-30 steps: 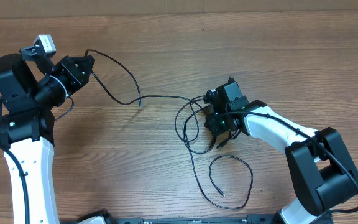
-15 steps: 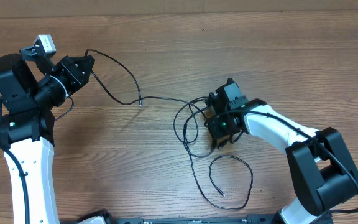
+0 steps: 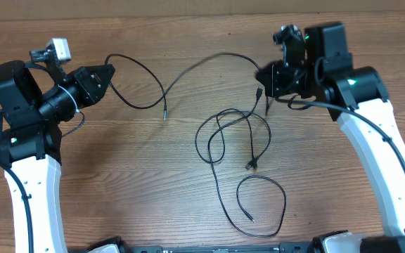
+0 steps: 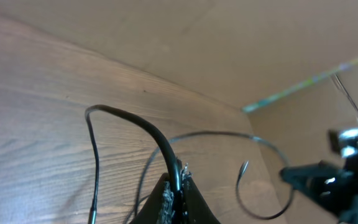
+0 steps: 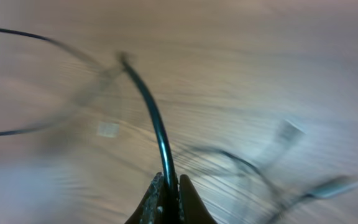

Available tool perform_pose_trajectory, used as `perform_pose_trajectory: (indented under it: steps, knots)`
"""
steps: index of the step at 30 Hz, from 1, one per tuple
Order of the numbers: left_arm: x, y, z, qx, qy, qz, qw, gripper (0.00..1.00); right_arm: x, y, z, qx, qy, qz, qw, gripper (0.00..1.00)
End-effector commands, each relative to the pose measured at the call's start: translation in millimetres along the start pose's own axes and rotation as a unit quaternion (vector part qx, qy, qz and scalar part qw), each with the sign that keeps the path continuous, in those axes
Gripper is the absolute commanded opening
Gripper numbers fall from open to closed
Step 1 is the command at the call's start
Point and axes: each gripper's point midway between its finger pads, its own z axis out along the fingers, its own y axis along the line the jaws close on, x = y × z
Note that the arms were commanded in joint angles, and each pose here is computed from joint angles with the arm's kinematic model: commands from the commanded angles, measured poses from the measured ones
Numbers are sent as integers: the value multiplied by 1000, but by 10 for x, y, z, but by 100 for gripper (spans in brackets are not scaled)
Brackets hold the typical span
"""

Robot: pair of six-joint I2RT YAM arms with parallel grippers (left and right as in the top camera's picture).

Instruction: Untangle cables

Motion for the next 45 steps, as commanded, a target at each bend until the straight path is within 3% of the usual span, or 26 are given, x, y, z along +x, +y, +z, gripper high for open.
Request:
perform_pose_trajectory:
  steps: [1,4,7,12,19,23,29,33,37,41,45]
  knots:
    - [88,-240,11,63,22,108,992,4,50,827,28,-201,20,-28,979,4]
    - [161,-247,43,78,35,145,986,4,10,1042,210,-206,11,-50,977,4]
    - [219,-156,87,79,50,133,987,4,-61,1224,462,-191,-6,-46,980,4]
    - [389,-171,163,159,85,142,973,4,-90,1492,949,-212,-12,-16,977,4]
    - [633,257,440,172,136,76,973,4,104,1346,1481,-204,29,27,978,4]
    - [689,287,509,223,145,42,963,6,204,1375,1552,-224,50,30,973,4]
    - [857,493,676,213,179,-37,960,8,341,1552,1472,-293,76,-14,953,4]
    - [914,541,731,215,184,-34,958,13,446,1689,1344,-346,98,-36,932,4]
    - [922,595,755,205,181,-7,962,27,532,1687,1319,-351,116,-33,928,4]
    - [920,609,763,200,181,-8,963,28,565,1660,1336,-346,119,-40,930,4]
    - [919,608,763,191,191,-56,961,31,561,1605,1412,-324,112,-46,938,4]
